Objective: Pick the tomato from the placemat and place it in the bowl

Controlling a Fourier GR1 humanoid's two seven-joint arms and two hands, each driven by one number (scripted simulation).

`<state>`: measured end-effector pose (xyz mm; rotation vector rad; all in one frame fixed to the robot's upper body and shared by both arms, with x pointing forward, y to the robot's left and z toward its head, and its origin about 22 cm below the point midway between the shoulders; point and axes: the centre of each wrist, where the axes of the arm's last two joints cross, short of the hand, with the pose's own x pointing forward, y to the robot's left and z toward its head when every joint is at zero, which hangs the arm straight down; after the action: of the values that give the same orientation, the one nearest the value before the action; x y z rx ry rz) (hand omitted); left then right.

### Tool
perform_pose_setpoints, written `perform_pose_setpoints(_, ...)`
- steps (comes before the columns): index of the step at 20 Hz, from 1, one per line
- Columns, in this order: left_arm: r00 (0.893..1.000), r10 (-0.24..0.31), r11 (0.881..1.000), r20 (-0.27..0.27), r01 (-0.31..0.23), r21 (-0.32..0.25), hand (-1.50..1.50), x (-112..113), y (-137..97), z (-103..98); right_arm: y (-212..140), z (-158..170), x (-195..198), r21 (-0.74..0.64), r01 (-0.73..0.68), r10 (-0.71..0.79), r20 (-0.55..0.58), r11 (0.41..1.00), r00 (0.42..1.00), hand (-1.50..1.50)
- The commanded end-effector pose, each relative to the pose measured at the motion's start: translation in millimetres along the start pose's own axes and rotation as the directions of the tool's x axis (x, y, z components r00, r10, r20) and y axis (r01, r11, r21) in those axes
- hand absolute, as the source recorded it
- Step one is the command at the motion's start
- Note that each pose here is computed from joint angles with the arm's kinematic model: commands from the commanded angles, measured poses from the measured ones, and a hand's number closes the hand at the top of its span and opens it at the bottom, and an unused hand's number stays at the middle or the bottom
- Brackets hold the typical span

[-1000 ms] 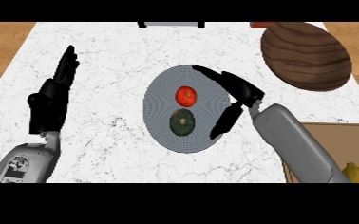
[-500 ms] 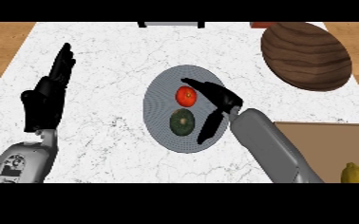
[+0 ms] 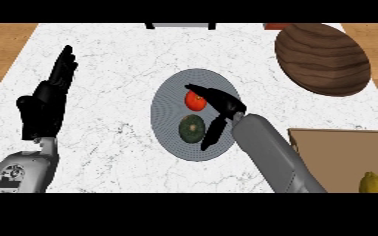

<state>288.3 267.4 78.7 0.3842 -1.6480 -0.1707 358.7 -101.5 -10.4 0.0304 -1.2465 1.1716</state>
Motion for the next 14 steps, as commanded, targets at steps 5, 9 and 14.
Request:
perform_pose_setpoints(5,1.0,0.006,1.0,0.021,-0.006,-0.01,0.0,13,3,-7,14,-16,-10,0.029,-0.098,0.097,0.039,0.995,0.995,1.5)
perform_pose_setpoints(9,1.0,0.0,1.0,-0.006,0.0,-0.023,0.0,7,-15,-20,19,-19,-7,-0.052,-0.122,0.125,0.06,0.991,0.99,1.5)
perform_pose_setpoints(14,1.0,-0.007,1.0,0.006,0.007,-0.021,0.0,4,-7,20,27,-13,-16,-0.052,-0.071,0.075,0.097,0.996,0.992,1.5)
